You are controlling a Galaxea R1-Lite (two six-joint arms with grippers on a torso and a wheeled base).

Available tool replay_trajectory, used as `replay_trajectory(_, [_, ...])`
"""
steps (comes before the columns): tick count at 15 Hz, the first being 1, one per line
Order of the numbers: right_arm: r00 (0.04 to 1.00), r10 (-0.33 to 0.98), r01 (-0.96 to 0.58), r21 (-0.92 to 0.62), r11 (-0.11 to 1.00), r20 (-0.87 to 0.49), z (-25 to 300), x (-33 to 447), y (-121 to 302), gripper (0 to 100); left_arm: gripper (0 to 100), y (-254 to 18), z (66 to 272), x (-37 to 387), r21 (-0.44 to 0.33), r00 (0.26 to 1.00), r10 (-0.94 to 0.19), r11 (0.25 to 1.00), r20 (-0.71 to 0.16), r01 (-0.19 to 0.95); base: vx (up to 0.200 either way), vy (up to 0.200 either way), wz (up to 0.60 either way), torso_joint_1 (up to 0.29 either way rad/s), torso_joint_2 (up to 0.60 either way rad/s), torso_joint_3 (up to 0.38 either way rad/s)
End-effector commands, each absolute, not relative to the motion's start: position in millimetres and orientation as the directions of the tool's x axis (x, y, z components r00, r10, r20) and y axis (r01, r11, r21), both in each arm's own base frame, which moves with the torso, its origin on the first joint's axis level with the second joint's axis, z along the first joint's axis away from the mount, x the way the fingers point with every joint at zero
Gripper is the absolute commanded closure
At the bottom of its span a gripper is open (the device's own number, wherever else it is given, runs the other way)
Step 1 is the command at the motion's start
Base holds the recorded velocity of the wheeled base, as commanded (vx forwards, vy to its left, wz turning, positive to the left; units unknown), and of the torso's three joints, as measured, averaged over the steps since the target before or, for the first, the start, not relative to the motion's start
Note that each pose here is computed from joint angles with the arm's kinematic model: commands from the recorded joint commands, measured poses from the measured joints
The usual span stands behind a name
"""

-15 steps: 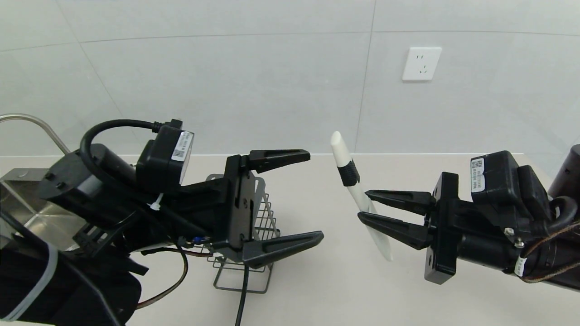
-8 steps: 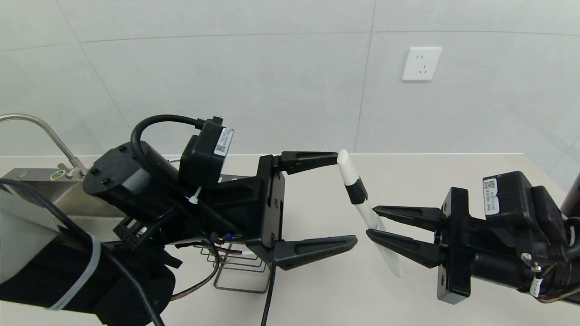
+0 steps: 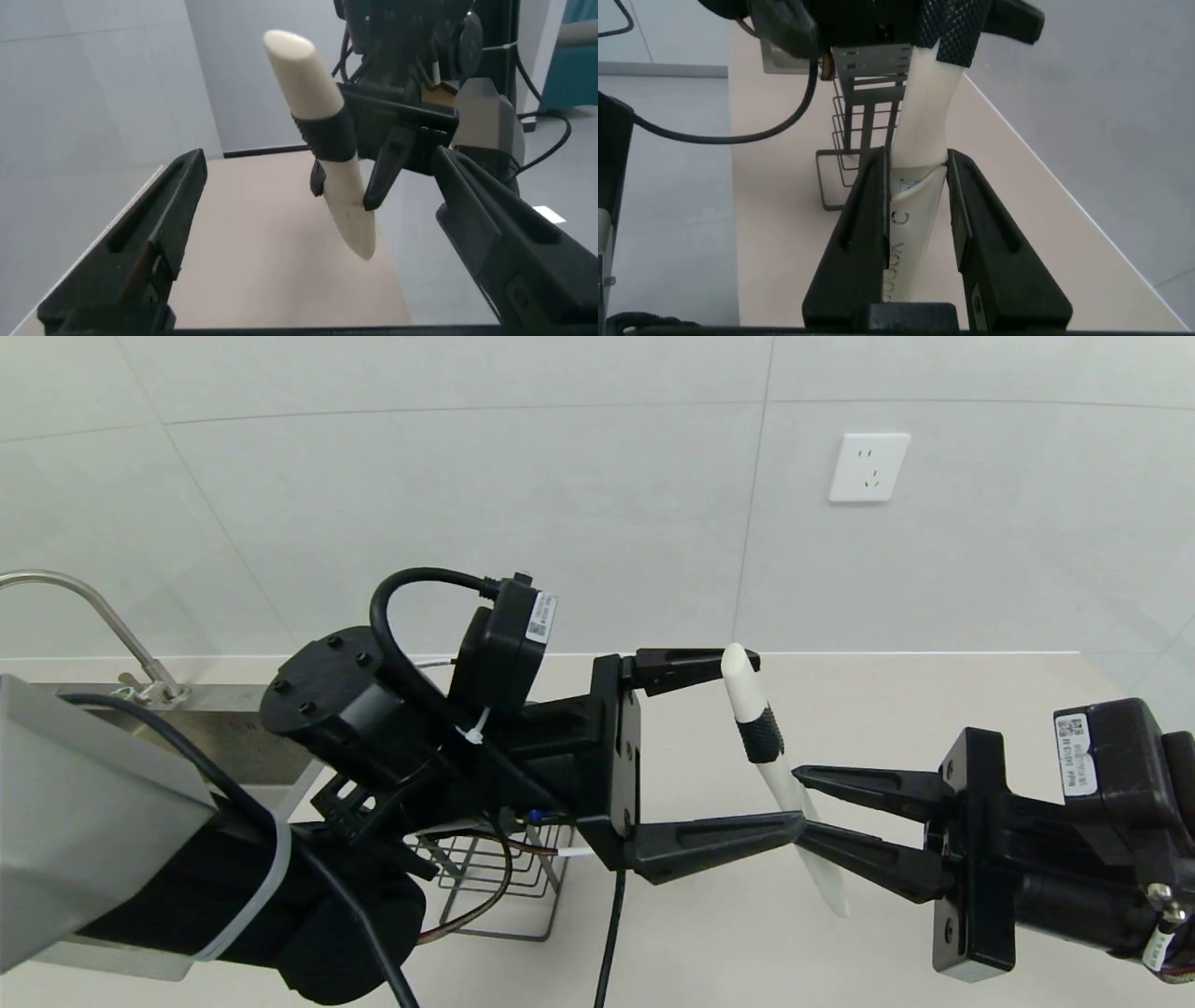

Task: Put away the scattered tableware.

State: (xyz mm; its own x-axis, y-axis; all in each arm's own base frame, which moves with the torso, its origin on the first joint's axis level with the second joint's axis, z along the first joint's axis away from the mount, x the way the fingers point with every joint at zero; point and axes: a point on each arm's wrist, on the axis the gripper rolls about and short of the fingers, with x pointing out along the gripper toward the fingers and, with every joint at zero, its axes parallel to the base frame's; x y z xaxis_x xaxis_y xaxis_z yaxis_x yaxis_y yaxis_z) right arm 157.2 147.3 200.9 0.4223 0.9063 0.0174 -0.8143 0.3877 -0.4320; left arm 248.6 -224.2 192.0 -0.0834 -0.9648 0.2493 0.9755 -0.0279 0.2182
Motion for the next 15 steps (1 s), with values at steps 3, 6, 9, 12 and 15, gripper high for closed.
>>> replay_trajectory(3, [0.423,0.906,-0.814,-0.432,0.389,0.018,201.2,156.8,146.7,100,0,-235.0,192.3,242.4,0.211,-0.118,-0.960,-0.064,0.253,0.975,0.000,0.000,0.00,0.000,0.00,0.000])
replay_trajectory(6, [0.423,0.906,-0.812,-0.434,0.390,0.022,202.3,156.5,146.3,100,0,-234.8,193.9,241.4,0.206,-0.120,-0.959,-0.067,0.256,0.976,0.000,0.000,0.00,0.000,0.00,0.000])
replay_trajectory(9, [0.426,0.904,-0.810,-0.435,0.394,0.025,202.8,156.8,146.2,100,0,-235.1,193.7,240.2,0.198,-0.123,-0.959,-0.072,0.255,0.978,0.000,0.000,0.00,0.000,0.00,0.000])
replay_trajectory(12, [0.426,0.904,-0.809,-0.436,0.394,0.028,203.6,156.7,146.1,100,100,-234.9,194.2,240.0,0.199,-0.123,-0.959,-0.072,0.256,0.977,0.000,0.000,0.00,0.000,0.00,0.000])
replay_trajectory(15, [0.426,0.904,-0.808,-0.437,0.395,0.029,204.0,156.8,146.2,100,100,-235.9,195.1,238.8,0.202,-0.126,-0.958,-0.074,0.258,0.976,0.000,0.000,0.00,0.000,0.00,0.000])
